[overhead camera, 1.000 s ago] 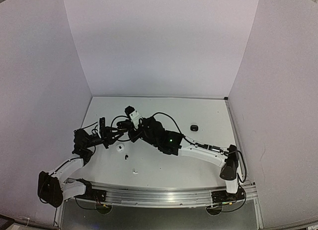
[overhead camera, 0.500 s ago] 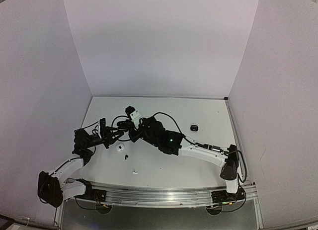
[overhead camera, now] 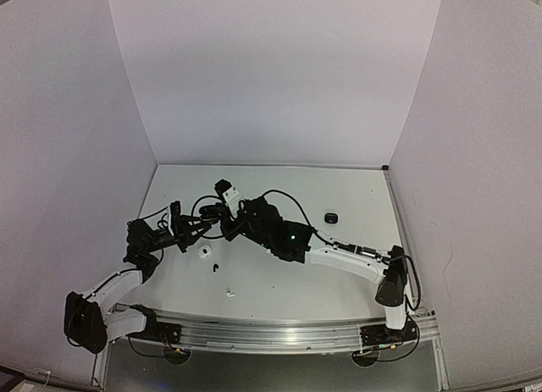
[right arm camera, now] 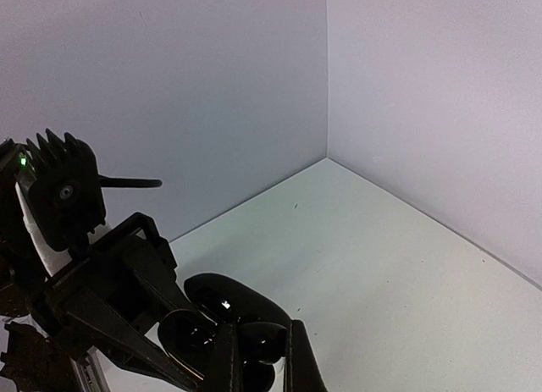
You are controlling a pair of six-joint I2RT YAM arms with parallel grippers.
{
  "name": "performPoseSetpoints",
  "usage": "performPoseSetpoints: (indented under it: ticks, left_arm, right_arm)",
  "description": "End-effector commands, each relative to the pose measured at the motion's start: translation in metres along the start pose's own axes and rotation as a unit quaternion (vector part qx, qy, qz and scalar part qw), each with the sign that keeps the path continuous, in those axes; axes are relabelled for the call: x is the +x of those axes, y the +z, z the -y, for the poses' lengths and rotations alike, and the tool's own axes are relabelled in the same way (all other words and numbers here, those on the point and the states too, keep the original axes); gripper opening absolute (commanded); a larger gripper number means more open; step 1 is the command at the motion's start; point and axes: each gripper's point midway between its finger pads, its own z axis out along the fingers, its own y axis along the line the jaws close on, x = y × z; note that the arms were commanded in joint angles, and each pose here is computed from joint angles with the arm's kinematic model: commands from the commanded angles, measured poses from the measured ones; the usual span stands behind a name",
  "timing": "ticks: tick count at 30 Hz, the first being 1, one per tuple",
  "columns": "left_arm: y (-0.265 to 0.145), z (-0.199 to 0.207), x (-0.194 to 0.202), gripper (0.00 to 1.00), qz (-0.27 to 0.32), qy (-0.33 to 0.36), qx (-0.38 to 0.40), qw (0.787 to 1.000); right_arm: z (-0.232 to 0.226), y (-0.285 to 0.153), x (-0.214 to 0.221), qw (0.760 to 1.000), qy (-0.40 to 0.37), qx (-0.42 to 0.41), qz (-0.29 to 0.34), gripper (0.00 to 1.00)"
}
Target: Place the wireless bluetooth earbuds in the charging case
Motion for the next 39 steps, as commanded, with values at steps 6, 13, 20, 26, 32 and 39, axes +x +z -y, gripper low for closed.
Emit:
performPoseSetpoints:
  ticks: [6, 13, 20, 26, 32, 39]
  left_arm:
    - [-0.001, -0.010, -0.030, 0.00, 0.037, 0.027, -0.037, 0.998]
    - [-0.002, -0.011, -0.029, 0.00, 0.037, 0.027, -0.040, 0.998]
    - [-0.002, -0.013, -0.028, 0.00, 0.036, 0.034, -0.048, 0.998]
    - [-0.002, -0.014, -0.026, 0.00, 0.032, 0.036, -0.051, 0.998]
    - [-0.002, -0.018, -0.023, 0.00, 0.027, 0.038, -0.058, 0.997]
    - [-0.004, -0.008, -0.023, 0.00, 0.029, 0.068, -0.039, 0.997]
  right_arm:
    - [-0.018, -0.008, 0.007, 0.998, 0.011, -0.050, -0.025, 0.00]
    - [-0.023, -0.007, 0.008, 0.997, 0.016, -0.069, -0.030, 0.00]
    - [-0.023, -0.010, 0.005, 0.997, 0.016, -0.074, -0.032, 0.00]
    - [-0.022, -0.011, 0.007, 0.997, 0.013, -0.071, -0.039, 0.00]
    - [-0.024, -0.014, 0.000, 0.996, 0.015, -0.077, -0.036, 0.00]
    - [-0.010, -0.012, -0.001, 0.998, 0.011, -0.043, -0.034, 0.00]
